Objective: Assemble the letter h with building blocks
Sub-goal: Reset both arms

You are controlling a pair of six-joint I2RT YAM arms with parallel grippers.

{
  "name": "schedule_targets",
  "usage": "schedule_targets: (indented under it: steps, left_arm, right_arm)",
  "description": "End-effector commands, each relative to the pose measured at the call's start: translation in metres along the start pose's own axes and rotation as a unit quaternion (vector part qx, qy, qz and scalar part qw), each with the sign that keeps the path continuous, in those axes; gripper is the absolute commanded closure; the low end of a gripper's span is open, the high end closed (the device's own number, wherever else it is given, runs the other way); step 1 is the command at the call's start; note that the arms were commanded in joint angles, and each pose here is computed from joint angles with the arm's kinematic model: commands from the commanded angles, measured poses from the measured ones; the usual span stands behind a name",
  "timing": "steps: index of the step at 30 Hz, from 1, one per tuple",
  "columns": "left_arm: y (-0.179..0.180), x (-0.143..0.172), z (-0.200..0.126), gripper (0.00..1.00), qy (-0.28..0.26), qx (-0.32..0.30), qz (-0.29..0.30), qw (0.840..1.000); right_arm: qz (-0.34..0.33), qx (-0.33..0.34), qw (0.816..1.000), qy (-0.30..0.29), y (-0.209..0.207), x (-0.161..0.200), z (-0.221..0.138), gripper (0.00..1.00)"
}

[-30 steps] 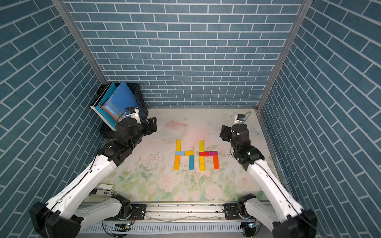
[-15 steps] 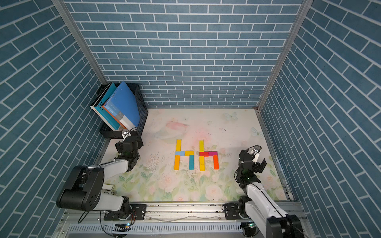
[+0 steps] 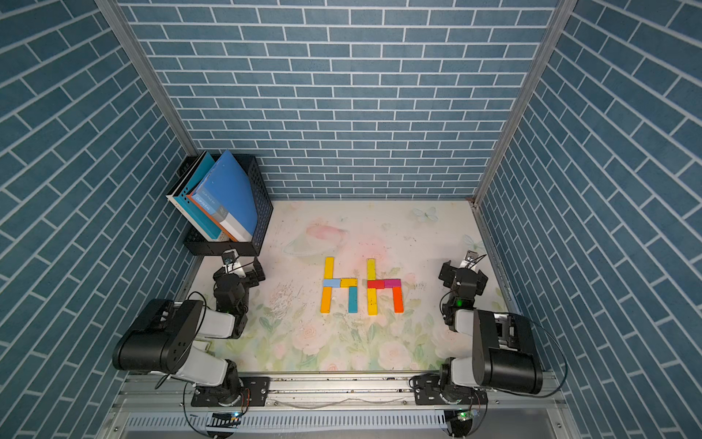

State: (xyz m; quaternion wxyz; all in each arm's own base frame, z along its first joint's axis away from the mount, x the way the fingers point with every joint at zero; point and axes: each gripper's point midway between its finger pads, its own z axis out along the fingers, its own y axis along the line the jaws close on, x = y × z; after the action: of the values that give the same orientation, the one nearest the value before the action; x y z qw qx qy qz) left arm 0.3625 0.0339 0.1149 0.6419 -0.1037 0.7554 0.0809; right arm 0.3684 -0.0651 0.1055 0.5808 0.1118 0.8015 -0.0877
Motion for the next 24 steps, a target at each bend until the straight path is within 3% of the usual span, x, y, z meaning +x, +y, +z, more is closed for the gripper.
schedule_targets:
  steps: [1,2,3,5,8,10,12,24]
  left_arm:
    - [-0.006,-0.018,-0.001,0.00,-0.037,0.016,-0.002,0.999]
    - [-0.006,-0.017,0.000,0.00,-0.032,0.016,0.000,0.999]
    - [-0.005,-0.018,0.000,0.00,-0.035,0.015,-0.002,0.999]
    - [-0.006,-0.018,0.000,0.00,-0.033,0.016,-0.001,0.999]
    - [-0.005,-0.017,0.000,0.00,-0.034,0.015,-0.001,0.999]
    - [-0.006,-0.018,0.000,0.00,-0.035,0.015,-0.001,0.999]
    - [-0.005,-0.019,-0.001,0.00,-0.037,0.013,0.000,0.999]
    - [-0.006,-0.018,-0.001,0.01,-0.036,0.013,0.001,0.999]
  right_arm:
    - [-0.012,-0.091,0.995,-0.043,0.029,-0.024,-0.003,0.01]
    - [0.024,-0.096,0.992,-0.075,0.028,-0.030,-0.015,0.00]
    - [0.018,-0.116,0.987,-0.108,0.033,-0.034,-0.028,0.01]
    - [0.012,-0.077,0.988,-0.132,0.027,-0.031,-0.038,0.01]
    - [-0.036,-0.119,0.979,-0.159,0.055,-0.025,-0.043,0.00]
    - [-0.046,-0.115,0.986,-0.114,0.061,-0.018,-0.027,0.01]
    - [-0.044,-0.106,0.987,-0.109,0.059,-0.017,-0.024,0.01]
    - [-0.044,-0.103,0.987,-0.117,0.058,-0.019,-0.026,0.01]
